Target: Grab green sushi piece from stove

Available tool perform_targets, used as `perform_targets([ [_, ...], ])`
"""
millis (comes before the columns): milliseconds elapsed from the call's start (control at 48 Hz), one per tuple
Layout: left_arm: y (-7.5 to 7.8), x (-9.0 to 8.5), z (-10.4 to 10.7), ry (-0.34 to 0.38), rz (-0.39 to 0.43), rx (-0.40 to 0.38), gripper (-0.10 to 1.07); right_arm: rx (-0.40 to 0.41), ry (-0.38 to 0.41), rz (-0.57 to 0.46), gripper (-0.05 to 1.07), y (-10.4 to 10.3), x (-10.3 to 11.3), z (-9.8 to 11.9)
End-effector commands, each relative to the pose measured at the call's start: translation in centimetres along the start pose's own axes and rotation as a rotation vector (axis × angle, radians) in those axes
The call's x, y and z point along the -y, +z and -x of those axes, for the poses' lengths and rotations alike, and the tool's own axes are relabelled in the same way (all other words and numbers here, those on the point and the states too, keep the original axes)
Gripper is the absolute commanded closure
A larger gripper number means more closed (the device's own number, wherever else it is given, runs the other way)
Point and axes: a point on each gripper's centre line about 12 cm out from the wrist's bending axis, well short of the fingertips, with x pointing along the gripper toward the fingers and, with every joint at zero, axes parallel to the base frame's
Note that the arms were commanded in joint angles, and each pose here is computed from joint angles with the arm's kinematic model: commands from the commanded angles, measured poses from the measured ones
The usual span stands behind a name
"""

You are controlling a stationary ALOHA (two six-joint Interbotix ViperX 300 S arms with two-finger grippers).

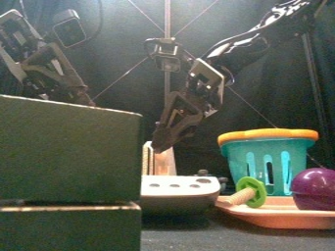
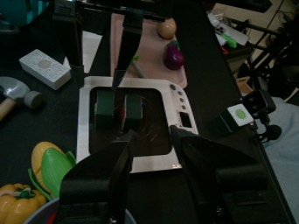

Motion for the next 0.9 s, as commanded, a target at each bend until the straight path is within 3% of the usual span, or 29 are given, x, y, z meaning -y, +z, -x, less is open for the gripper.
perform_targets([
  [0, 0.4, 0.1, -0.1, -0.003, 0.0, 0.012, 0.2, 0.043, 0.01, 0.007, 0.22, 1.5, -0.5, 0.8],
  [875, 0.4, 0.1, -0.1, -0.003, 0.0, 0.012, 0.2, 0.017, -0.001, 0.006, 0.22, 1.3, -0.2, -1.2],
])
